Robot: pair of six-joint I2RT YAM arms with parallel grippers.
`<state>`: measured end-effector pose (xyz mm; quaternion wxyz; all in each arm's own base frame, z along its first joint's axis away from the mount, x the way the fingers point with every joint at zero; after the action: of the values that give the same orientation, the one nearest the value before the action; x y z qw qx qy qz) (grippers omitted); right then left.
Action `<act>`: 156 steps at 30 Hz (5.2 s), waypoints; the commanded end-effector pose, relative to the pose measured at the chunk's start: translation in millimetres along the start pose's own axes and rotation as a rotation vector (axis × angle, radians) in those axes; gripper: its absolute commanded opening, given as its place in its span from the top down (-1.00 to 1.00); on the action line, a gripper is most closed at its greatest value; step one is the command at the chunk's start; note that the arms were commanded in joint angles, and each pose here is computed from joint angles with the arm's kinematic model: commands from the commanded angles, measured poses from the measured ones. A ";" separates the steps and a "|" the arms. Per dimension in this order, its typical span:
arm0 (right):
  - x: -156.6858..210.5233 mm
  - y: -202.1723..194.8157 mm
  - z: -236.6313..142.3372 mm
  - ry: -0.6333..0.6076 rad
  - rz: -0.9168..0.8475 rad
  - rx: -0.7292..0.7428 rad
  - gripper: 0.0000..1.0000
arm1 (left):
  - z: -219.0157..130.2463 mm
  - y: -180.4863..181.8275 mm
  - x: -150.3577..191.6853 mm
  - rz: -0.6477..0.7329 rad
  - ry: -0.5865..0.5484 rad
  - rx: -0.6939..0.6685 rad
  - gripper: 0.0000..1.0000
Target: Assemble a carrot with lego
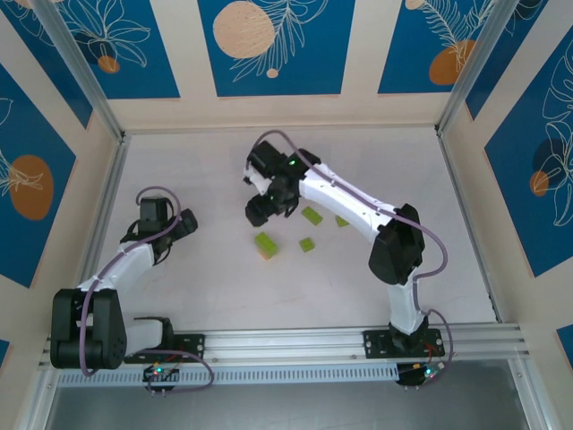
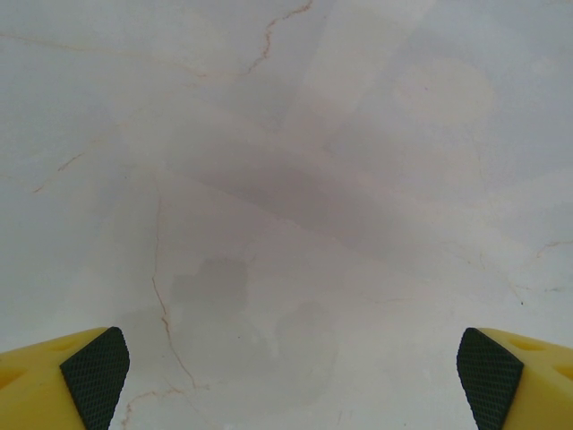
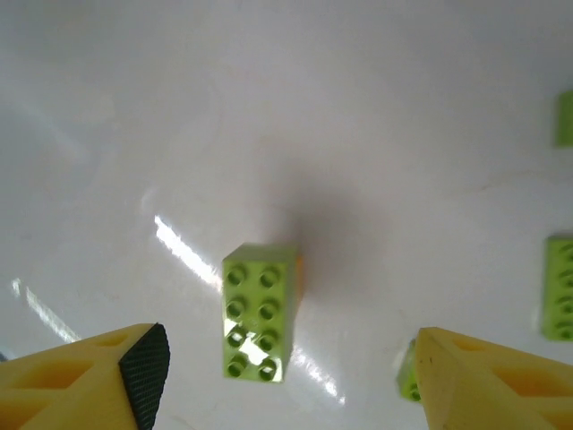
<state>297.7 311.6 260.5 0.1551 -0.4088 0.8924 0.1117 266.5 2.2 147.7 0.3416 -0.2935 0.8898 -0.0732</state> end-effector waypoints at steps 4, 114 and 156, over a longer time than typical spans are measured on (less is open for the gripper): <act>-10.6 -77.5 18.4 0.031 0.041 0.080 -0.47 | -2.5 1.9 -4.3 -0.024 -0.012 0.004 -0.94; 45.2 37.9 75.1 0.244 0.005 -0.138 0.26 | 0.4 4.3 -2.6 -0.028 -0.002 -0.002 -0.94; 106.2 53.0 139.1 0.549 -0.054 -0.032 0.29 | 2.1 5.5 -1.2 -0.027 0.000 -0.006 -0.94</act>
<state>249.4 335.2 175.7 0.0640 -0.4384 0.8939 0.0684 266.8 3.2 145.8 0.3376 -0.2953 0.8907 -0.0745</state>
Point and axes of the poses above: each hand's point on the last joint's axis, 136 mm out from that joint toward the fingers, its own z axis out along the fingers, its own y axis along the line the jaws close on, x = y × z, the point moved 9 cm from there along -z, back along the fingers, and after that the axes turned 10 degrees about -z, right-handed, at the moved point
